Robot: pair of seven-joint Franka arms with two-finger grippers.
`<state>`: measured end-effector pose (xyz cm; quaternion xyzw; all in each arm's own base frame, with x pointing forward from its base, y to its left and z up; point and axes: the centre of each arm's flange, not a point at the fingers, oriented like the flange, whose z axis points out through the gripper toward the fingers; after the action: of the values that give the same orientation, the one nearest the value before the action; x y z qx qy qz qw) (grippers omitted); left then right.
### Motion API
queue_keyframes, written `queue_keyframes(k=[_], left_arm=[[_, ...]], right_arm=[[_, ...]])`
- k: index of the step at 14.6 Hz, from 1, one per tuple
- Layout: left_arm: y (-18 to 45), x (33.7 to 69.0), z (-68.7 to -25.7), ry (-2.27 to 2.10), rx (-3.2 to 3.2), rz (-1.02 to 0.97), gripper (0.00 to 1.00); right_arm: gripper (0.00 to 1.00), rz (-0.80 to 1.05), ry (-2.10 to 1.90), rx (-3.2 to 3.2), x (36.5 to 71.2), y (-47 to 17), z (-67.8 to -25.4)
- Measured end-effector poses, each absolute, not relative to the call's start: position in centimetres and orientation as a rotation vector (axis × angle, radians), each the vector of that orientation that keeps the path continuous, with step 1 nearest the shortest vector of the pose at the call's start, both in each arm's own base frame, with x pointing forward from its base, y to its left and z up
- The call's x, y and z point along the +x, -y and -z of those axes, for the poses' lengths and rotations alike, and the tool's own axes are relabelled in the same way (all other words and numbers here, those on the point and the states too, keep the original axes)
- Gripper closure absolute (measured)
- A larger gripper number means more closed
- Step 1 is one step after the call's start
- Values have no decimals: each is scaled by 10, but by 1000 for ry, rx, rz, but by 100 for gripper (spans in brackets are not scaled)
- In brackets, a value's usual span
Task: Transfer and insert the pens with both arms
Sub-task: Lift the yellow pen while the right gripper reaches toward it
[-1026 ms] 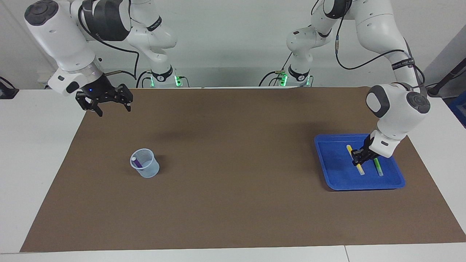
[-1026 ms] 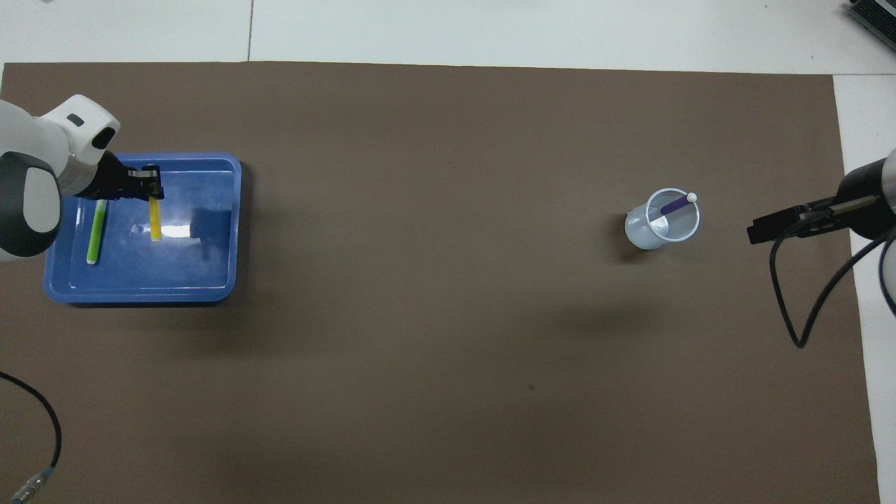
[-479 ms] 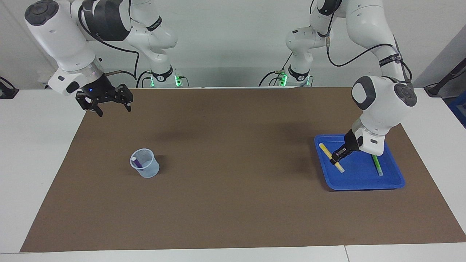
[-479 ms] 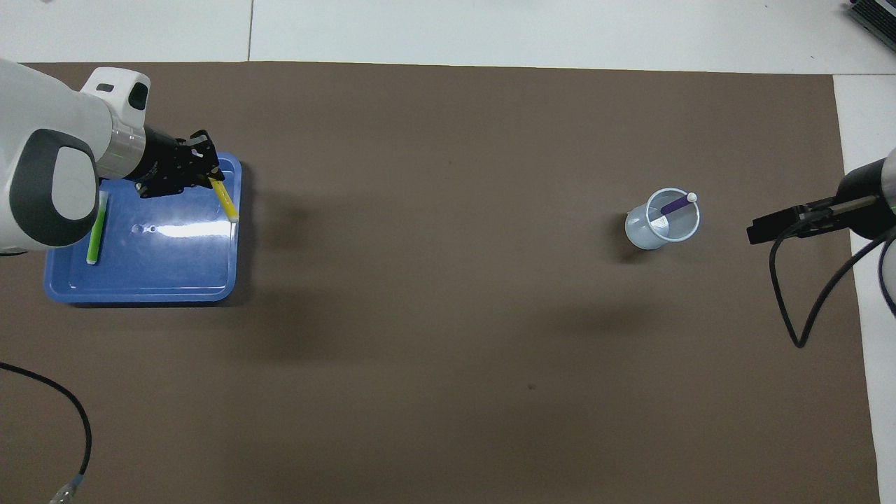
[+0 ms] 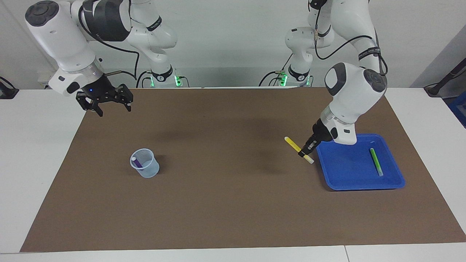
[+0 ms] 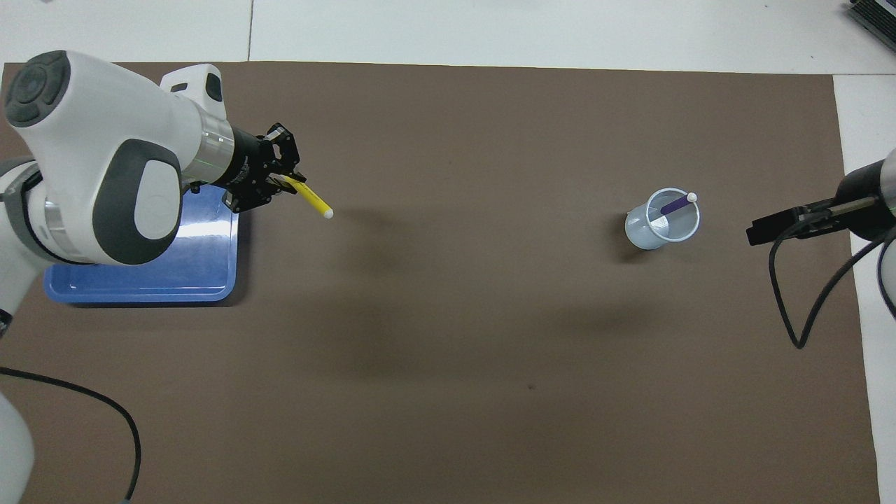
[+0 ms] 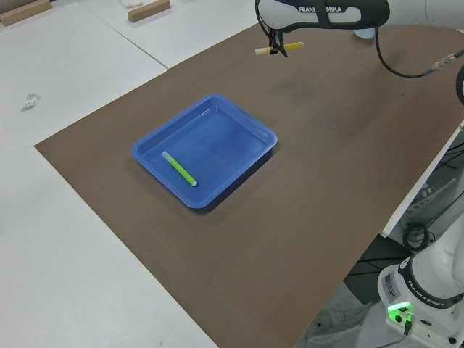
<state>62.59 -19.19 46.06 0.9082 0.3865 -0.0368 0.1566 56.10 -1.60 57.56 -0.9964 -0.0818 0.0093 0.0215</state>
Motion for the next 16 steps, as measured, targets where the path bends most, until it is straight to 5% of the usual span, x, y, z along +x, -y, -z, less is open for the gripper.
queue_keyframes(k=[8,16], left_arm=[[314,584,-484,-1460,2324,159,82],[417,531,-492,-1763,1944,244,82]], right_arm=[[0,93,97,-2751,564,24,-580],[0,267,82,-2505,587,-87,-559]])
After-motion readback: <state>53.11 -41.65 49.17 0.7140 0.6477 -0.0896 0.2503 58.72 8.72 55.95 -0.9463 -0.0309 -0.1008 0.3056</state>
